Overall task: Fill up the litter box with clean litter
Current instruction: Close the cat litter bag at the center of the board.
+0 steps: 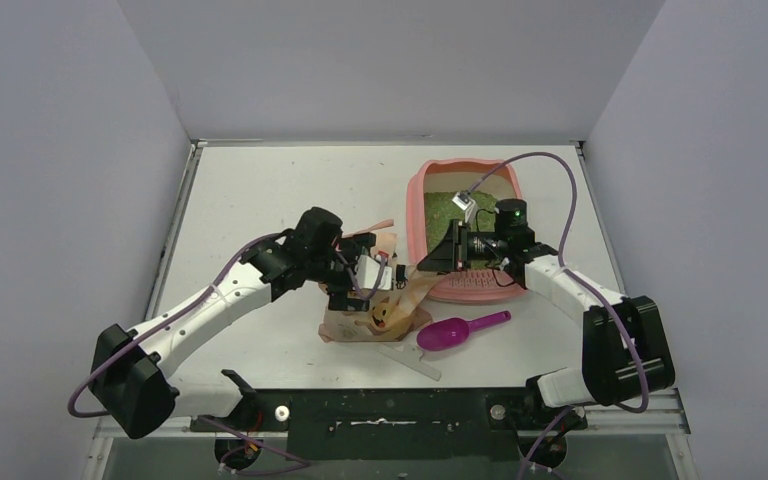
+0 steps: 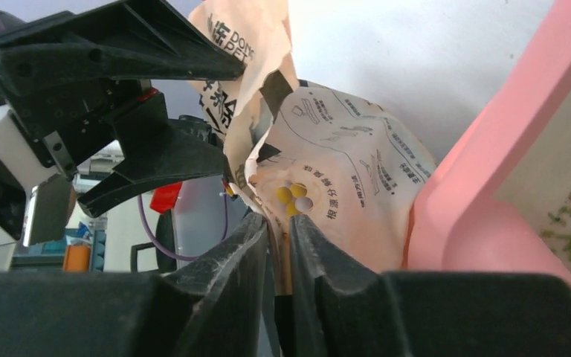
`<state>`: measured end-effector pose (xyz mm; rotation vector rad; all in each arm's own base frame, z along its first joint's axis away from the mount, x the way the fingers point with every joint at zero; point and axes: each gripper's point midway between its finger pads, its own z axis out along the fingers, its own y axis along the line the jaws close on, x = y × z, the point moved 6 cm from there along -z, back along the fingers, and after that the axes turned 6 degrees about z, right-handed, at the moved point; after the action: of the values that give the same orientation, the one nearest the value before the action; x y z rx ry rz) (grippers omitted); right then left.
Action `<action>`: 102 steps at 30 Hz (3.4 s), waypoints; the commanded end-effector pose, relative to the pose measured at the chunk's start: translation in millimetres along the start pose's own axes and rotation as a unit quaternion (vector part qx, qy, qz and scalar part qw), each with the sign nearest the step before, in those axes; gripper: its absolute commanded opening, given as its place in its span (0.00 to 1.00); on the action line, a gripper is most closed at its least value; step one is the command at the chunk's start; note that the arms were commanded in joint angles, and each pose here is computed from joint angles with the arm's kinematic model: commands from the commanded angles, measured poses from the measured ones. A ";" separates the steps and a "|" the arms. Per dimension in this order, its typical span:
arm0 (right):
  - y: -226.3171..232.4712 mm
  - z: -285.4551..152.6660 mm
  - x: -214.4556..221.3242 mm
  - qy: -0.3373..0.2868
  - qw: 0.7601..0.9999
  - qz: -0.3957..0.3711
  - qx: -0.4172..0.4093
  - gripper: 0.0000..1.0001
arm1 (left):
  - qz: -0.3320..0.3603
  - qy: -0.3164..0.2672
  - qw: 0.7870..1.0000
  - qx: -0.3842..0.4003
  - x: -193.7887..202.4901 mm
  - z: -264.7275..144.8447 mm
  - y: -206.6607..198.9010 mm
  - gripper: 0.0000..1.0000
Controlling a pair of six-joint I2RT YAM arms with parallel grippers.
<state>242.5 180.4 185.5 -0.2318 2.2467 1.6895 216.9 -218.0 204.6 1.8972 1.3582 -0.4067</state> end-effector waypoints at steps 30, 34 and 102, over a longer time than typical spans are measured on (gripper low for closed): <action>59.1 67.3 -9.7 0.208 0.976 -0.009 -0.067 0.80 | 0.021 -0.048 0.997 -0.062 -0.7 -12.7 -7.4 0.92; 60.8 73.4 -1.4 0.233 0.970 0.015 -0.073 0.67 | 0.022 -0.048 0.997 -0.063 -1.0 -13.3 -7.4 0.92; 62.3 37.9 26.0 0.230 0.972 -0.015 0.046 0.00 | -0.001 0.059 0.995 -0.080 35.0 -30.5 -39.1 0.00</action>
<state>211.1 257.5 209.5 -0.6143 2.6363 1.7217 193.9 -178.3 189.6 1.8002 1.3596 -0.2157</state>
